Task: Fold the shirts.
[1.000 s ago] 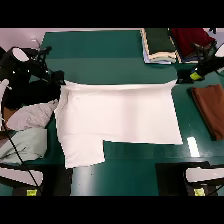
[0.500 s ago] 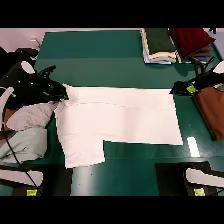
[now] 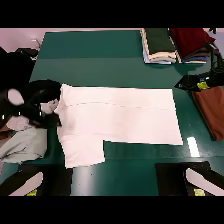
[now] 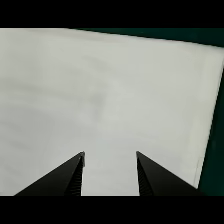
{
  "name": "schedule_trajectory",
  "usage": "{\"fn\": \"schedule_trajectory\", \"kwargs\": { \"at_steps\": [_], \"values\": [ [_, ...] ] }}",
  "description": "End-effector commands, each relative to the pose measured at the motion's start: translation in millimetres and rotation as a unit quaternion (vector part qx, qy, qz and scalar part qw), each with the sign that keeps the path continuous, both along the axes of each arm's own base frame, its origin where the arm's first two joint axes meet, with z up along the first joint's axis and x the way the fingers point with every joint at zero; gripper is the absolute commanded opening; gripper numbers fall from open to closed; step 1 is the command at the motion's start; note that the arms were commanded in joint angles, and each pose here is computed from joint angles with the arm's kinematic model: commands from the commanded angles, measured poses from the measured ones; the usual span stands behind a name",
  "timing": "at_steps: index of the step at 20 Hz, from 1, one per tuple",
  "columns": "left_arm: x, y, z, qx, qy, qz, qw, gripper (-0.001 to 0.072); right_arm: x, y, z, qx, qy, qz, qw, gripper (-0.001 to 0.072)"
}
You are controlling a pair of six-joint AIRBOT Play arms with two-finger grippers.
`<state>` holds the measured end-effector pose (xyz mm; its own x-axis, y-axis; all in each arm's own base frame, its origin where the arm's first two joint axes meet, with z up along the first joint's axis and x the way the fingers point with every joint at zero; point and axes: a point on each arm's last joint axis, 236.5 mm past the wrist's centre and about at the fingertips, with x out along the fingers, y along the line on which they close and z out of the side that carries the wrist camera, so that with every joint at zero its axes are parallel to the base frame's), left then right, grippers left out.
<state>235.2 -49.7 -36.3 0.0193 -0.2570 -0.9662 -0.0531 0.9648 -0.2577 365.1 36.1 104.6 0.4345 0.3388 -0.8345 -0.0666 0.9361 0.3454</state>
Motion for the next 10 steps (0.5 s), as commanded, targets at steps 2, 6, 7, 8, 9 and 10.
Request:
{"fn": "schedule_trajectory", "kwargs": {
  "at_steps": [2, 6, 7, 8, 9, 10],
  "values": [
    [-61, -8, -32, -0.013, 0.040, 0.023, 0.999, 0.0540, -4, 5, 1, 0.010, 0.007, 0.005, 1.000, 0.0385],
    [-70, -40, -46, -0.082, 0.051, 0.050, 0.994, 0.0540, -5, 6, -6, 0.012, 0.021, 0.008, 1.000, 0.0384],
    [-74, -46, -48, -0.096, 0.054, 0.051, 0.993, 0.0540, -5, 6, -6, 0.012, 0.020, 0.008, 1.000, 0.0384],
    [-77, -48, -51, -0.101, 0.060, 0.056, 0.992, 0.0539, -6, 6, -5, 0.012, 0.020, 0.008, 1.000, 0.0384],
    [-81, -49, -55, -0.102, 0.066, 0.057, 0.991, 0.0539, -6, 6, -5, 0.012, 0.020, 0.008, 1.000, 0.0384],
    [-83, -49, -55, -0.102, 0.069, 0.057, 0.991, 0.0538, -6, 6, -5, 0.012, 0.020, 0.008, 1.000, 0.0384]
  ]
}}
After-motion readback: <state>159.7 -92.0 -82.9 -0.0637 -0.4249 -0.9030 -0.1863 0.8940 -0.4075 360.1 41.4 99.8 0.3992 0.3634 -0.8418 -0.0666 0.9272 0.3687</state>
